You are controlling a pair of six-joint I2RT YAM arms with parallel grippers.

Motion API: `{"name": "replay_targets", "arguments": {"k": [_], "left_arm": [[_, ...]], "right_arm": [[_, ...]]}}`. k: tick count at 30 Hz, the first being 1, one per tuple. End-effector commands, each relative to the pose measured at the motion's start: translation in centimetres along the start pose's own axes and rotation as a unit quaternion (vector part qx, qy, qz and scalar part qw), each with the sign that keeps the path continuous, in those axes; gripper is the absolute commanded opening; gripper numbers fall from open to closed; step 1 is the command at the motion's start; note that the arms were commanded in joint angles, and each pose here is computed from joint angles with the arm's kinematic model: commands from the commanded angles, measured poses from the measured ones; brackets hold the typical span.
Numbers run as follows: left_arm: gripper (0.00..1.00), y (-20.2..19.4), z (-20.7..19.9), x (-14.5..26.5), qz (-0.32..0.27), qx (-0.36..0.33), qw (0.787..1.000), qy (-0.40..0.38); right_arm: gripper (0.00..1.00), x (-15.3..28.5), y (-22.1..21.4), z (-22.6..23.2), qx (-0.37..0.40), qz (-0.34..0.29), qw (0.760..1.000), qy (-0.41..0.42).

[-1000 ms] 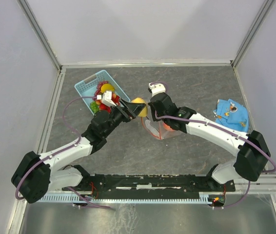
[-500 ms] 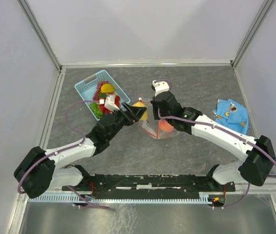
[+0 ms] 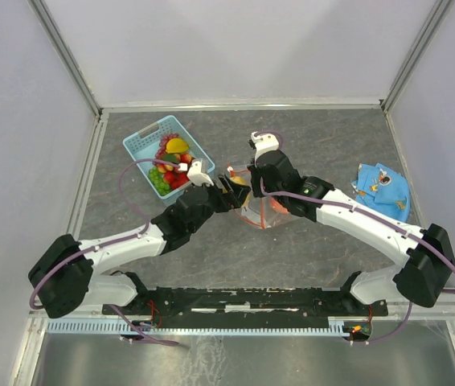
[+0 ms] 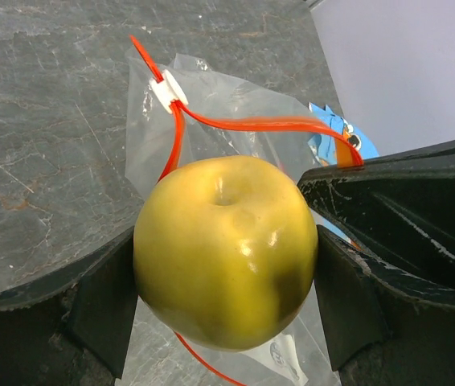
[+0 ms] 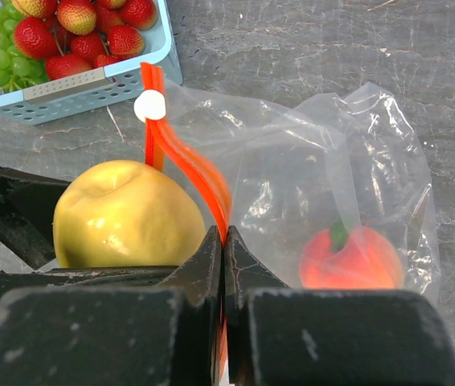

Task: Place the food in the zip-top bag and seal the zipper
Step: Place the fake fruit in the zipper food storage bag.

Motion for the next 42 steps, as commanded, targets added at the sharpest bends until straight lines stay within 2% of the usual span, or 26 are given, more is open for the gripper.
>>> {"name": "replay_targets", "arguments": {"k": [1, 10, 20, 24, 31, 42], "left_arm": [[0.61, 1.3, -1.4, -0.7, -0.025, -0.034, 0.999, 0.004], [0.7, 0.9, -2.5, -1.1, -0.001, -0.038, 0.999, 0.0], [0.71, 0.8, 1.9, -0.9, -0.013, -0.102, 0.985, 0.136], [0.71, 1.8, 2.1, -0.5, -0.026, -0.13, 0.977, 0.167], [0.74, 2.5, -0.8, 0.2, -0.006, -0.125, 0.987, 0.105], [0.83, 2.6, -3.6, 0.5, 0.013, -0.099, 0.994, 0.038]], "right_arm": [[0.02, 1.3, 3.7, 0.4, -0.029, -0.06, 0.998, 0.019], [0.01, 1.3, 3.5, 0.5, -0.031, -0.057, 0.998, 0.023], [0.02, 2.7, 4.4, -0.4, -0.035, -0.084, 0.996, 0.008], [0.02, 2.2, 4.0, 0.0, -0.036, -0.077, 0.996, 0.016], [0.02, 1.4, 3.6, 0.8, -0.044, -0.068, 0.996, 0.035], [0.02, 0.6, 3.0, 2.0, -0.064, -0.057, 0.994, 0.065]]}}
Point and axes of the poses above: each gripper's point midway between its finger pads, its own x axis back along the fingers, its own z axis along the line the jaws close on, y = z × x, the point moved 5 cm from there along x, back along the fingers, and after that the axes turned 9 degrees about x, right-handed, at the moved point
